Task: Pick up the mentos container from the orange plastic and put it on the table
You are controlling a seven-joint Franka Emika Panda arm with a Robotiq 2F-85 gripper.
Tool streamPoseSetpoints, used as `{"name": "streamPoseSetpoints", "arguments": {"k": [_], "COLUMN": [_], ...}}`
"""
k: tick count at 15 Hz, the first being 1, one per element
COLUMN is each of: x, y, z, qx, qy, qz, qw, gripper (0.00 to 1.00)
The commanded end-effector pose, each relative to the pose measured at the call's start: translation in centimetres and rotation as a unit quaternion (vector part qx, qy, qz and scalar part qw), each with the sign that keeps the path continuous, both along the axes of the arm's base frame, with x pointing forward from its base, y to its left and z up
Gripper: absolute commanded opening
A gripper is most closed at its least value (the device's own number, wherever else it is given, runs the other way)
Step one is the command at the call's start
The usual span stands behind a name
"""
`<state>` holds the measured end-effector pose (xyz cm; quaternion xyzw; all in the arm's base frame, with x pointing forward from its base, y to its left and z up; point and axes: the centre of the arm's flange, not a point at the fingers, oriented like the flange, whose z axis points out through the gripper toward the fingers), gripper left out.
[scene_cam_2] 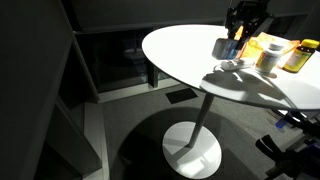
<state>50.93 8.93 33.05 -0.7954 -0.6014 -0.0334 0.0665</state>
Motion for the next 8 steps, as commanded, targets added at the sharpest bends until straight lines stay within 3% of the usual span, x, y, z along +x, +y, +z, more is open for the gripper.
{"name": "streamPoseSetpoints", "arguments": {"k": [1,3,4,5,7,8], "x": [1.0,1.0,1.2,1.2,1.3,1.3], "y": [-0.1,-0.2,-0.2,-0.2,-0.4,-0.5], "z": [-1.6,-2.6,-2.5,-2.4,-2.4,-2.6], "qx": [0.013,0.015,0.016,0.016,0.016,0.015], "qy": [0.011,0.022,0.021,0.021,0.022,0.025], "qz": [0.001,-0.004,-0.006,-0.007,-0.009,-0.01], "qw": [0.9999,0.9996,0.9996,0.9996,0.9996,0.9995], "gripper": [0.18,0.18,0.25,0.67,0.75,0.84]}}
